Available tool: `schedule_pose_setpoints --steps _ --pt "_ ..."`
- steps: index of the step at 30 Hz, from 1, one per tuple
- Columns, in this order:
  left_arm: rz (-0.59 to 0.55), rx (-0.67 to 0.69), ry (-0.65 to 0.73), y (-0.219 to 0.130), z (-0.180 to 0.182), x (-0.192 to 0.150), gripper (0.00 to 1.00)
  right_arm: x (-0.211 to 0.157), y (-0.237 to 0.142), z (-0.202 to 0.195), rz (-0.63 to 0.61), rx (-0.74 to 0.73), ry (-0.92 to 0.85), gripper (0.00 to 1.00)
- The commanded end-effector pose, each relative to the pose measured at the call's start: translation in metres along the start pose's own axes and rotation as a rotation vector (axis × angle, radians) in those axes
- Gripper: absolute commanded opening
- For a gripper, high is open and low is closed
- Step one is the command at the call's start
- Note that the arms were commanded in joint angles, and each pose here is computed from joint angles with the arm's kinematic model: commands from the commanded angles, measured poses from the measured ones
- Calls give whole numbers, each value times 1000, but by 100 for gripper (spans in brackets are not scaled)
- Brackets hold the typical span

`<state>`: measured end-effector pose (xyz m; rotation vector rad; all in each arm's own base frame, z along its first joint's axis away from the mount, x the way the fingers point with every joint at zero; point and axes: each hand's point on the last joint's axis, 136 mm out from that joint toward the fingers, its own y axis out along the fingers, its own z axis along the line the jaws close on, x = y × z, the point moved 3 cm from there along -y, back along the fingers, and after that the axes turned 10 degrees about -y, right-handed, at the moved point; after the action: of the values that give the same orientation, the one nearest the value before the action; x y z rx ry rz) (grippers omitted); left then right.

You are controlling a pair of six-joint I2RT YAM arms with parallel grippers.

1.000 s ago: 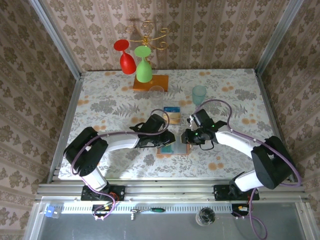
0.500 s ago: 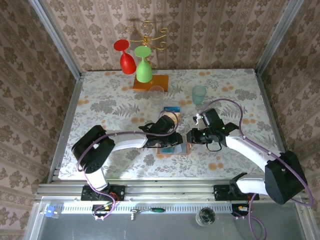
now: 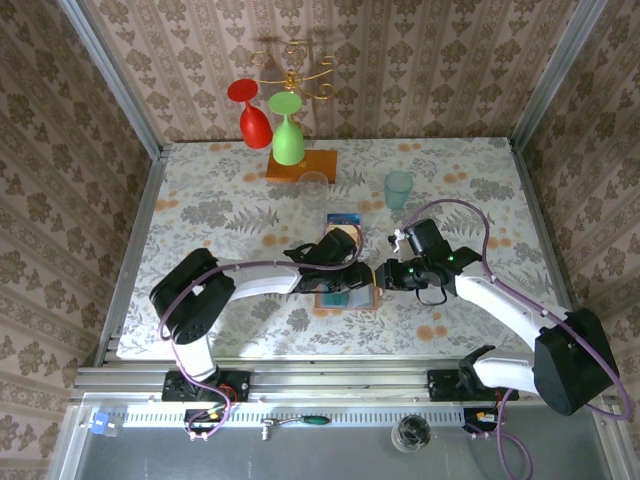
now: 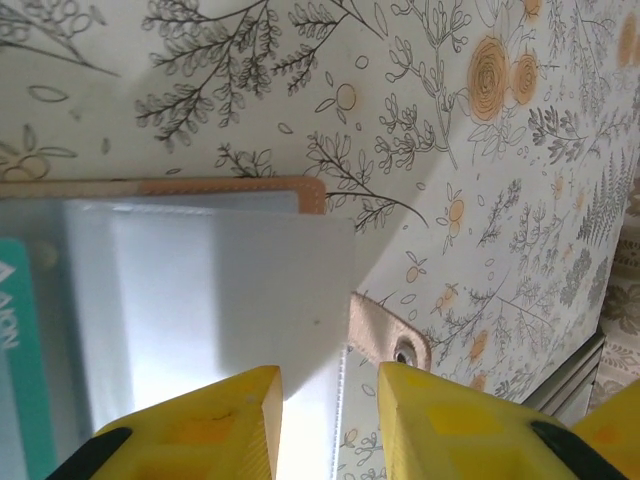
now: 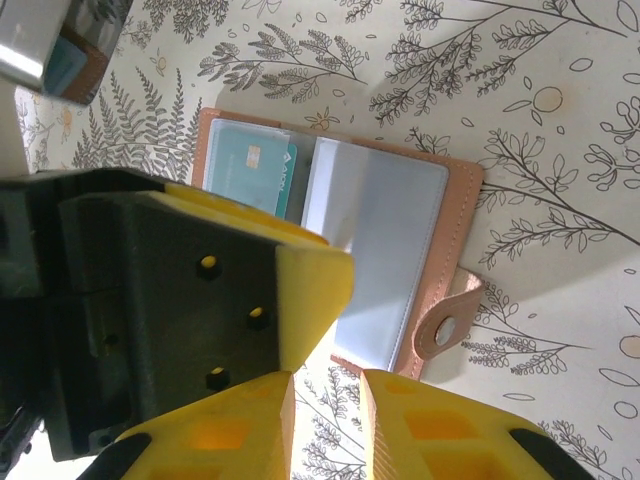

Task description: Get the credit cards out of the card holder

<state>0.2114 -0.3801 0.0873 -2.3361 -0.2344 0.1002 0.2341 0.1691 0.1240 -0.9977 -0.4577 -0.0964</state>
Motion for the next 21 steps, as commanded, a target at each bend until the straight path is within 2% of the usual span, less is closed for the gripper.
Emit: schedule_pose_setpoints --steps 1,11,21 --pt "22 6 10 6 -7 2 32 -7 -4 -1 15 2 -9 24" --pt "46 -19 16 8 -11 14 31 1 -3 1 -15 16 31 25" --pt "31 -32 -11 -14 13 24 31 8 13 2 -7 50 101 24"
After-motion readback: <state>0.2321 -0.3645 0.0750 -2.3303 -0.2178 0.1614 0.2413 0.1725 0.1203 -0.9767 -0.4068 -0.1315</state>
